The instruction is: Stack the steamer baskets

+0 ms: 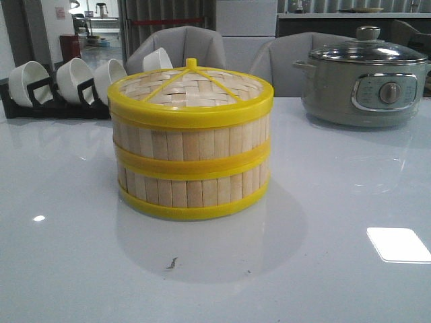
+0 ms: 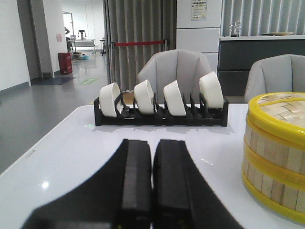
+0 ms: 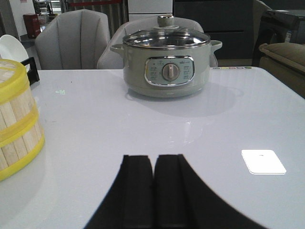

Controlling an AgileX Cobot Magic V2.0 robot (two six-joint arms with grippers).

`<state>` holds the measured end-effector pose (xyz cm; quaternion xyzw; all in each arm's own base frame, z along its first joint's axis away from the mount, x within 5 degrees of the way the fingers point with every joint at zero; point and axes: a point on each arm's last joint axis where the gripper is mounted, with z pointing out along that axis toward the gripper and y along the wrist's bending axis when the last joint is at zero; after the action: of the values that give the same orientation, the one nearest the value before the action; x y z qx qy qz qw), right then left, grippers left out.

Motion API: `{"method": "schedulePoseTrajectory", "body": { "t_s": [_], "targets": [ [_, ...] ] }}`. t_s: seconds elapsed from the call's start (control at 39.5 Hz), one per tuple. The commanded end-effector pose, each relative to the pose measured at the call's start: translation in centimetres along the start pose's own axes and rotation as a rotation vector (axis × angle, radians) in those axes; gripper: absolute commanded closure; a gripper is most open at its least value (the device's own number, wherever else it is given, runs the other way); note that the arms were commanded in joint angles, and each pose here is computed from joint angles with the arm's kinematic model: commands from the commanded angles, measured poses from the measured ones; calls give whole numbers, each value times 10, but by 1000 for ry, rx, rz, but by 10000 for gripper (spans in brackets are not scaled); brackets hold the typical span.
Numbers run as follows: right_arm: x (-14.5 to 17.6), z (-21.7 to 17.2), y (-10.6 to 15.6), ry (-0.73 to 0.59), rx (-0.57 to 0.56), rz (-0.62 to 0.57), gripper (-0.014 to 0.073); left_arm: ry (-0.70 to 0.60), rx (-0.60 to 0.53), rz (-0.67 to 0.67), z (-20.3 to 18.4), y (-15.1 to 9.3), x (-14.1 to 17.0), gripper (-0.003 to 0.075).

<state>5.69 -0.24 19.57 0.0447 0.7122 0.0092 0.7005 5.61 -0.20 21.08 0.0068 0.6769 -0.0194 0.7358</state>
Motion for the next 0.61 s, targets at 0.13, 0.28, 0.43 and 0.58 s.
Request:
{"method": "schedulePoseTrajectory", "body": {
  "t_s": [0.13, 0.28, 0.43, 0.58],
  "targets": [
    [-13, -3, 0, -114, 4, -67, 540, -97, 13, -6, -2, -1, -9, 631],
    [-13, -3, 0, -113, 4, -67, 540, -97, 13, -6, -2, -1, -9, 631],
    [-13, -3, 0, -113, 4, -66, 540, -97, 13, -6, -2, -1, -9, 631],
    [-13, -3, 0, -113, 4, -66, 540, -97, 13, -6, -2, -1, -9, 631]
  ]
}}
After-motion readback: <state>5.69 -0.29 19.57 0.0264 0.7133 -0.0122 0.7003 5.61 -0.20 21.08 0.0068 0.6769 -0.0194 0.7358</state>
